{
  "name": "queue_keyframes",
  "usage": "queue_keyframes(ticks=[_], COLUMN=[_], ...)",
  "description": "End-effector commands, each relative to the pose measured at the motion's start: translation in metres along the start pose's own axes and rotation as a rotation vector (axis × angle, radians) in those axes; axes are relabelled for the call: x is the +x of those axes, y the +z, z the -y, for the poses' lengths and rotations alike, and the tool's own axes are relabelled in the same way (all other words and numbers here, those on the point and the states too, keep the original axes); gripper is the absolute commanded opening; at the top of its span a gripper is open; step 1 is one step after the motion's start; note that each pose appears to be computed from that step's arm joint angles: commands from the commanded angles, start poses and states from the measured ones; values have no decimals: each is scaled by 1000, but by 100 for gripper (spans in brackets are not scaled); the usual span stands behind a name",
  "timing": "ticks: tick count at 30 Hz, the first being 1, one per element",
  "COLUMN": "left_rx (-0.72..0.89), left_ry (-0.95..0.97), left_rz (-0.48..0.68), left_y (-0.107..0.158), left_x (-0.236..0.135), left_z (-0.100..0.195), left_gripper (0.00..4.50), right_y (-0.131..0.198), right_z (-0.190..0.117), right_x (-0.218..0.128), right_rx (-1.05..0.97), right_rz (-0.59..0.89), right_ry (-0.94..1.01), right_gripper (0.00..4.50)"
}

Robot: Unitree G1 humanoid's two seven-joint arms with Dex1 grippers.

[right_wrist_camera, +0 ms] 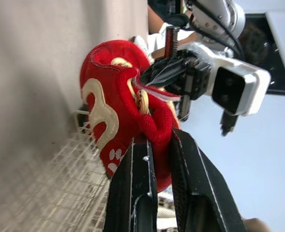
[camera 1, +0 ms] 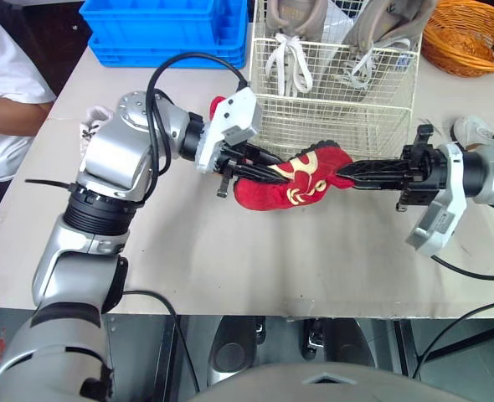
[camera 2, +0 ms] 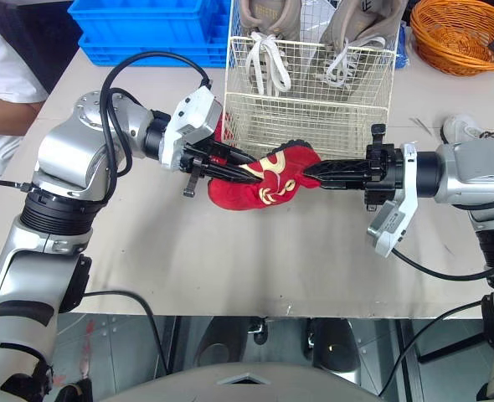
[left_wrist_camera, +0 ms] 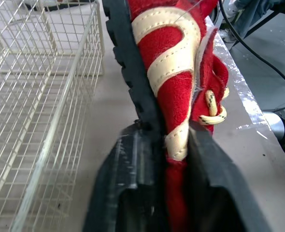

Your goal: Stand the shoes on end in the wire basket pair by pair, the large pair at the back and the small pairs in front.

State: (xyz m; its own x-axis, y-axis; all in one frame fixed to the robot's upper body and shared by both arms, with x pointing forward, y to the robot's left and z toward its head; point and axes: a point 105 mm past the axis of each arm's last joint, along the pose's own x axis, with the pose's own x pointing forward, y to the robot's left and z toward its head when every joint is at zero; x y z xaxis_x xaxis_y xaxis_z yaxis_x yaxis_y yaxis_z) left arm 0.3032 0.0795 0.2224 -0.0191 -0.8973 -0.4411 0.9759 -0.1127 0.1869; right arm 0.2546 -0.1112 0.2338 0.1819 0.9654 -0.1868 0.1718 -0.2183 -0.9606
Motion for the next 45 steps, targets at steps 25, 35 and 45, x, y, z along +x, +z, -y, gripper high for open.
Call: queue_keyframes(ticks=[25, 35, 45], left_rx=[23, 4, 17], left_ry=[254, 231, 264], left_rz=[403, 415, 387], left_y=[38, 39, 38], left_x=[16, 17, 15], left_z=[-10, -5, -11], left_gripper=[47, 47, 259], right_y=[-1, -9, -18], right_z=[10, 4, 31], right_x=[-1, 1, -11], right_rx=[1913, 1909, 1810], right_rz=[-64, -87, -54], right_ry=[-855, -918, -1008], right_gripper=[373, 3, 0])
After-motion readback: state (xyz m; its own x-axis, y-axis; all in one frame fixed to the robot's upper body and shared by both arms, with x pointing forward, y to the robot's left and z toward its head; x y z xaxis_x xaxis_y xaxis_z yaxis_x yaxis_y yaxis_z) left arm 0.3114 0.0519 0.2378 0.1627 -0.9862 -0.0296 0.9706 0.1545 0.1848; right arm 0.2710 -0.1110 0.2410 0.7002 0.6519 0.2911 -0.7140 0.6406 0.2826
